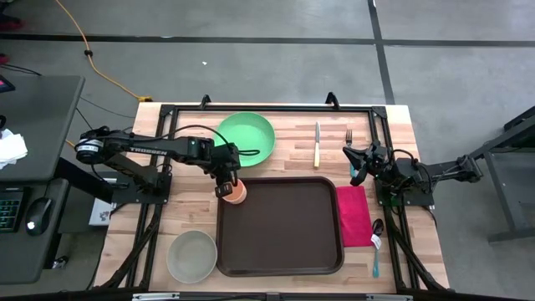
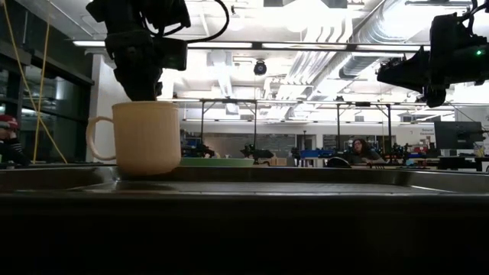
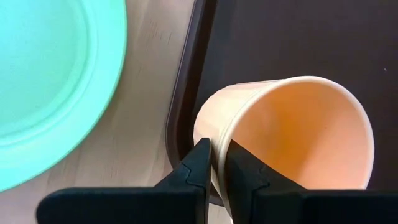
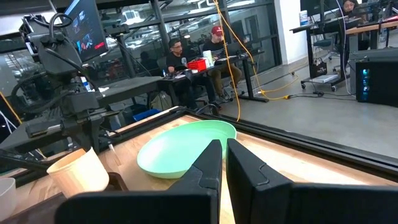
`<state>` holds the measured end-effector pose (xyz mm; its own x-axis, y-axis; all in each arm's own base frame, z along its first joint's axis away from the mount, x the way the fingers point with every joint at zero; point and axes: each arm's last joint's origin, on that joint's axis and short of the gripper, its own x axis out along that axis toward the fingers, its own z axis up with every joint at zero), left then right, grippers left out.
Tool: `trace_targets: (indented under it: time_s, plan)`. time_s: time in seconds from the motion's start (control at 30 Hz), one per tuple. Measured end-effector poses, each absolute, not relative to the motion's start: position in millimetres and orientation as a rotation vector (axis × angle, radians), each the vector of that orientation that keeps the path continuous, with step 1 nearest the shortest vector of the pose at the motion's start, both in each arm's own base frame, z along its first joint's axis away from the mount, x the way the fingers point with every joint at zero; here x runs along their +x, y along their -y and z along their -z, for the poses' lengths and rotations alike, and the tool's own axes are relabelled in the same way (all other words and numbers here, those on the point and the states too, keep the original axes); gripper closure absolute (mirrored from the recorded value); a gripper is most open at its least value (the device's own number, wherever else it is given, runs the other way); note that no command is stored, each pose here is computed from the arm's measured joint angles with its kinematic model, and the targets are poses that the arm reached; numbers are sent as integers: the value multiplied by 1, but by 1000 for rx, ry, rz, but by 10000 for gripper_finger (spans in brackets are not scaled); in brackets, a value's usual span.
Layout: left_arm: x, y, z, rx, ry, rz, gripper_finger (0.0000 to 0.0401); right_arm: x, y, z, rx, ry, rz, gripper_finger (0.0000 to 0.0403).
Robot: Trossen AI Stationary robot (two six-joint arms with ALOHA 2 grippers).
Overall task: Set up tray
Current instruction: Put the orange mug on the brown serving tray
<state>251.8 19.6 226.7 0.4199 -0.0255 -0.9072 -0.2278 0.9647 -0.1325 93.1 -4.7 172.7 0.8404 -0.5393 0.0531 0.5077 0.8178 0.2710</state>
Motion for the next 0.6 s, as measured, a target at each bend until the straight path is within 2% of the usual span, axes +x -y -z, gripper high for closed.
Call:
trace_targets:
  time_s: [0.6]
  plan:
    - [250, -19, -226, -260, -1158, -116, 332, 93, 5, -173, 252, 130, 559, 402]
